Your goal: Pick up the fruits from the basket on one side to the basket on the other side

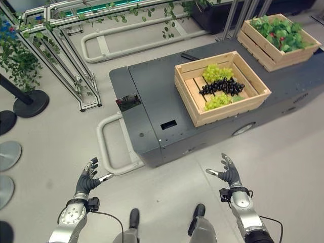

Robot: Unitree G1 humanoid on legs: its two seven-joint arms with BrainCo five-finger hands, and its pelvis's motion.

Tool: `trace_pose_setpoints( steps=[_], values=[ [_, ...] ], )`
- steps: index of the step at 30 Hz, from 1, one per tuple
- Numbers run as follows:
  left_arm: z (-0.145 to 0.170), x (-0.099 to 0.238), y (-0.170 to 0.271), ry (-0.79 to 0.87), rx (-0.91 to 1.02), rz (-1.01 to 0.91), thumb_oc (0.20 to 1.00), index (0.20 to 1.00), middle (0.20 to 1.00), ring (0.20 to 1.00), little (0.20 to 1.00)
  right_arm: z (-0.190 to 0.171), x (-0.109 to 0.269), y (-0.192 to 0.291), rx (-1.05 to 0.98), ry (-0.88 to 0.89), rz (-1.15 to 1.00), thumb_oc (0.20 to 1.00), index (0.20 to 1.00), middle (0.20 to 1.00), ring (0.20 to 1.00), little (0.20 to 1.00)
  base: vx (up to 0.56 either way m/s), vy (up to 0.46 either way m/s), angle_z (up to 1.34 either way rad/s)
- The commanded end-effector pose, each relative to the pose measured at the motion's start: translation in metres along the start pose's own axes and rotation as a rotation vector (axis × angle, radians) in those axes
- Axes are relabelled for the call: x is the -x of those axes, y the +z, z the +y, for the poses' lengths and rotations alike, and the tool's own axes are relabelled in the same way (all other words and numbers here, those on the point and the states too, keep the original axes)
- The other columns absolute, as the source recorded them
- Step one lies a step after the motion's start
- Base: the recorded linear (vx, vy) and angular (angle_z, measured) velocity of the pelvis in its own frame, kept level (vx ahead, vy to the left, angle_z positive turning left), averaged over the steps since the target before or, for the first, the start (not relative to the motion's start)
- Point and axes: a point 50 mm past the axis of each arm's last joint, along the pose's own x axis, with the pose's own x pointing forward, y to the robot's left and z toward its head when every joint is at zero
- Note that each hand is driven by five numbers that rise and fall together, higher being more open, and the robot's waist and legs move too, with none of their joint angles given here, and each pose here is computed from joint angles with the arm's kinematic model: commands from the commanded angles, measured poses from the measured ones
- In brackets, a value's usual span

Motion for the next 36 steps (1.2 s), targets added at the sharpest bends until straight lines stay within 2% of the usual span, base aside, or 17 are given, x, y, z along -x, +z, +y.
trace_pose_setpoints(
  steps=[1, 7, 9, 19, 36],
  values=[
    [0.0, -0.014, 0.039, -0.019, 0.042, -0.174, 1.0, 1.0, 1.0, 1.0, 1.0, -0.024, 0.005, 0.01, 0.05, -0.071, -0.075, 1.0, 1.0, 1.0, 1.0, 1.0, 0.05, -0.372, 0.75],
    [-0.012, -0.012, 0.039, -0.065, 0.042, -0.177, 1.0, 1.0, 1.0, 1.0, 1.0, -0.039, 0.012, 0.006, 0.099, -0.1, -0.06, 1.0, 1.0, 1.0, 1.0, 1.0, 0.07, -0.232, 0.74],
    [-0.015, -0.008, 0.036, -0.089, -0.004, -0.177, 1.0, 1.0, 1.0, 1.0, 1.0, -0.036, 0.015, 0.0, 0.107, -0.085, -0.042, 1.0, 1.0, 1.0, 1.0, 1.0, 0.09, -0.101, 0.11],
    [-0.007, -0.001, 0.013, -0.076, 0.0, -0.069, 1.0, 1.0, 1.0, 1.0, 1.0, -0.007, 0.013, -0.007, -0.012, -0.053, -0.014, 1.0, 1.0, 1.0, 1.0, 1.0, 0.04, -0.036, -0.03],
    [-0.002, 0.002, -0.003, -0.065, -0.029, 0.004, 1.0, 1.0, 1.0, 1.0, 1.0, 0.006, 0.015, -0.022, -0.07, -0.048, 0.059, 1.0, 1.0, 1.0, 1.0, 1.0, 0.02, 0.041, -0.07]
  ],
)
